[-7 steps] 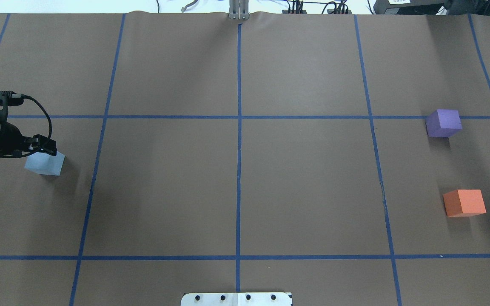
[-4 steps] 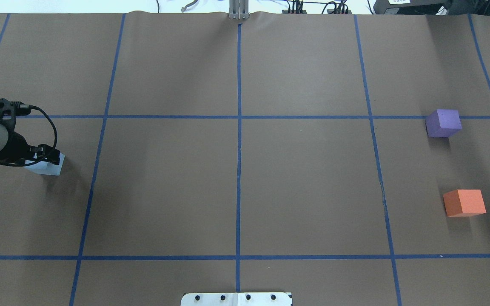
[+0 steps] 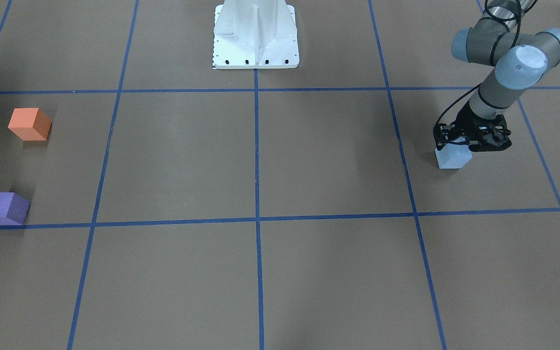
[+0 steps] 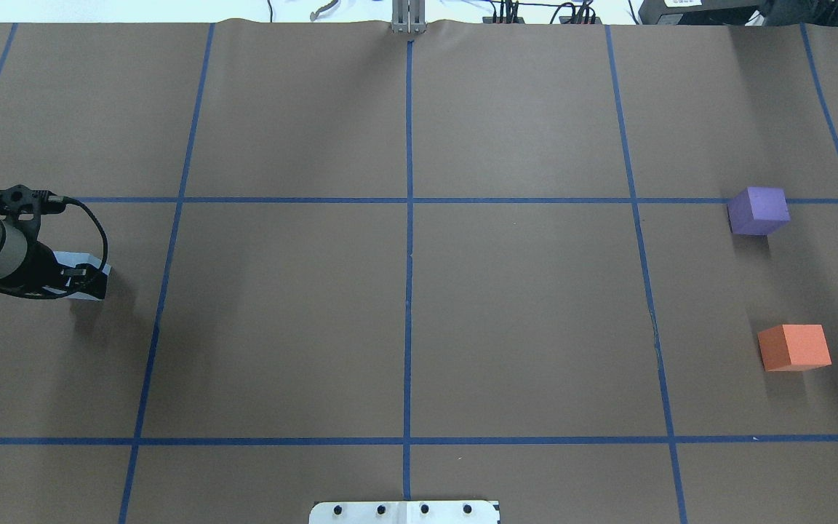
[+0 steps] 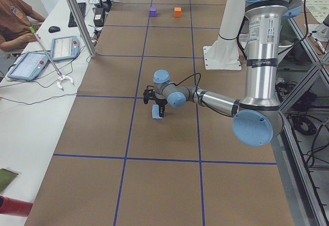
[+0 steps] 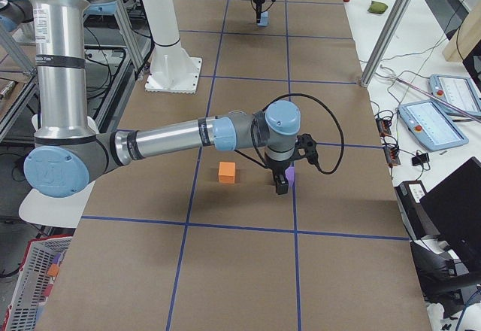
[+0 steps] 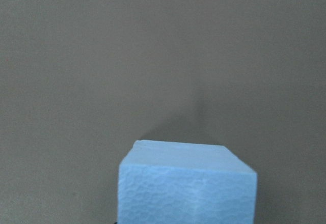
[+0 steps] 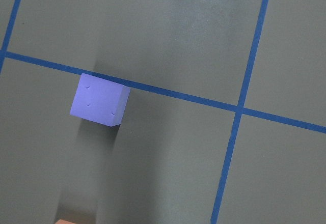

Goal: Place blue block between orange and purple blocks
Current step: 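Carry the light blue cube with the left gripper to the table center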

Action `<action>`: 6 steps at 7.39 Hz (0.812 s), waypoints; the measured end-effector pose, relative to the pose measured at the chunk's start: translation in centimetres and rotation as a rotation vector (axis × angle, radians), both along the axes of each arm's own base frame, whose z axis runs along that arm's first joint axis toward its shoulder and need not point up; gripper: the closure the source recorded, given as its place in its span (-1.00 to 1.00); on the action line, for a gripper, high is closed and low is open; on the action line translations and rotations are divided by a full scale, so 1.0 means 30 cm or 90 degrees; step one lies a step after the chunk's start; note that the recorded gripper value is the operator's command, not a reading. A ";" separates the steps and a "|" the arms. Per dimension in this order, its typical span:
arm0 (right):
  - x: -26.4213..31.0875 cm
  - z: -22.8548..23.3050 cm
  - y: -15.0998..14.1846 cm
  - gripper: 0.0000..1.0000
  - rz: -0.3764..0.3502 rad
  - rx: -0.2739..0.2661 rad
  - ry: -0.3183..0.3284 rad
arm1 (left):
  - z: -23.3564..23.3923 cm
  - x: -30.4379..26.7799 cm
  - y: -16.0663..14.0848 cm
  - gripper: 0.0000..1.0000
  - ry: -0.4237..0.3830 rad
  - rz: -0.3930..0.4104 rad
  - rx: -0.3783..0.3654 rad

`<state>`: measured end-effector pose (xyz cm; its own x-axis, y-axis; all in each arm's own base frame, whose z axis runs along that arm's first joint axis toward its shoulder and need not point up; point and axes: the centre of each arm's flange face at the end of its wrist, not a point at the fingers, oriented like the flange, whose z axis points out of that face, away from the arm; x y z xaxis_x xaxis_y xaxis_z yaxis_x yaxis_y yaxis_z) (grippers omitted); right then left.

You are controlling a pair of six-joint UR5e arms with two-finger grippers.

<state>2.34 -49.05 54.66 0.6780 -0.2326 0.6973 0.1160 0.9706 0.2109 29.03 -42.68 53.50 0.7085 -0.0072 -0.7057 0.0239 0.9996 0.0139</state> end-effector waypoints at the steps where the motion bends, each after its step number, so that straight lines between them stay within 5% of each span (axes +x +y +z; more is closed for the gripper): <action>1: -0.001 -0.001 0.003 -1.00 0.000 -0.001 0.000 | -0.058 -0.013 0.008 1.00 0.003 0.001 -0.003; 6: 0.000 0.047 0.041 -1.00 0.002 -0.020 0.001 | -0.837 0.186 -0.162 1.00 0.021 -0.002 -0.009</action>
<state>2.35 -47.82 56.07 0.6800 -0.2083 0.7030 0.1135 0.9771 0.1798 34.61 -47.55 28.39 0.6849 -0.0194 -0.7284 0.0274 0.9996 -0.0008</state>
